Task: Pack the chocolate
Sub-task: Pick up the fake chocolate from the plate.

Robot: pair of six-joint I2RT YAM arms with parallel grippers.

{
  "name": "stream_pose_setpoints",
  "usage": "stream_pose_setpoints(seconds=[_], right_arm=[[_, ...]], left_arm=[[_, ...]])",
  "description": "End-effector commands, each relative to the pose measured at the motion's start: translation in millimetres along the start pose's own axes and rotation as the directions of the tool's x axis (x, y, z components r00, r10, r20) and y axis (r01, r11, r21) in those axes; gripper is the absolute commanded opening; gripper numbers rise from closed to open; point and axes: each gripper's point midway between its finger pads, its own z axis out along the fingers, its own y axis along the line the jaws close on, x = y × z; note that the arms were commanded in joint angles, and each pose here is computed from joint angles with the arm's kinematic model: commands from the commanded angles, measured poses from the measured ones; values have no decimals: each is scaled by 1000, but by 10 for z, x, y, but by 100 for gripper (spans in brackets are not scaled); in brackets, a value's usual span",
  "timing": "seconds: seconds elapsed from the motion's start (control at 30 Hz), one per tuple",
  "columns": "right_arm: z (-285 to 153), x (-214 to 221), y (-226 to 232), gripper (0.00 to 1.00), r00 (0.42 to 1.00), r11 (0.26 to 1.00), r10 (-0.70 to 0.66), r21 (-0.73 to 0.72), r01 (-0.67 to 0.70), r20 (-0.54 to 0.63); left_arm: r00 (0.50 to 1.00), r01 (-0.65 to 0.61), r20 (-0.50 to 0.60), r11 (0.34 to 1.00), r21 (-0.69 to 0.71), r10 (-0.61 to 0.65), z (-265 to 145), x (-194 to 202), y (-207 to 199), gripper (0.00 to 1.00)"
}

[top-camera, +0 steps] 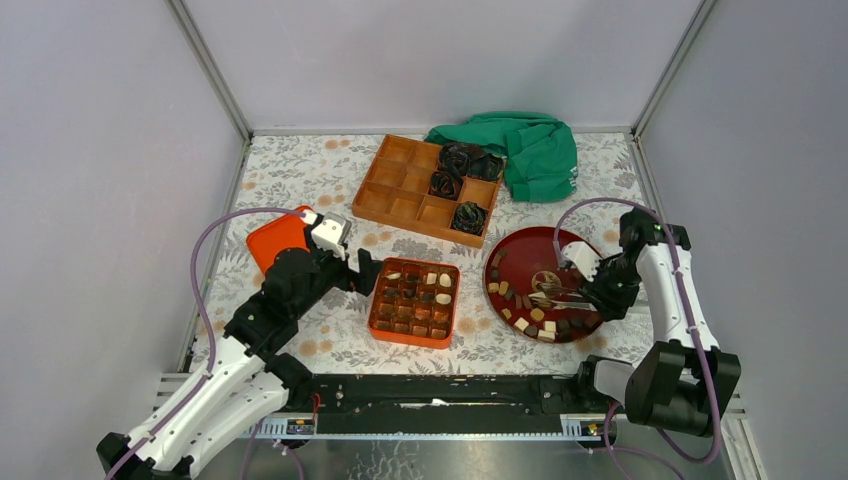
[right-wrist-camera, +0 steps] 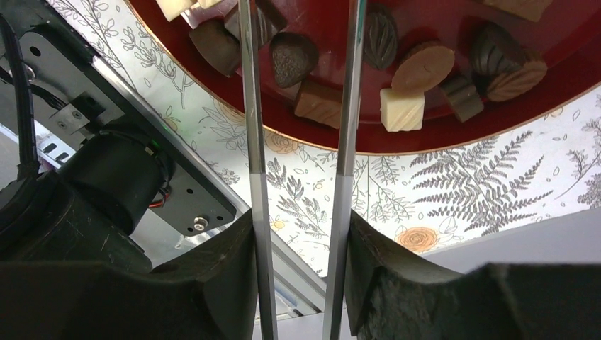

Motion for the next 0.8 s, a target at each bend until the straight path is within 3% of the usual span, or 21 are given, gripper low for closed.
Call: stream_pose_setpoints(seconds=[0.0, 0.2, 0.43, 0.63, 0.77], right_arm=[[-45, -122, -37, 47, 998, 999, -32, -13, 32, 57], [-35, -87, -87, 37, 999, 999, -33, 2, 33, 34], [-278, -158, -180, 6, 998, 996, -1, 88, -4, 60], [-537, -418, -157, 1, 982, 995, 8, 97, -27, 186], [-677, -732, -39, 0, 939, 999, -19, 51, 1, 343]], left_arm=[[998, -16, 55, 1000, 15, 15, 24, -154, -10, 99], [999, -11, 50, 1000, 15, 10, 38, -143, -2, 99], [999, -4, 45, 1000, 7, 4, 52, -135, 20, 99], [999, 5, 46, 1000, 4, -6, 54, -139, 27, 99], [999, 14, 37, 1000, 24, -15, 73, -108, -7, 99]])
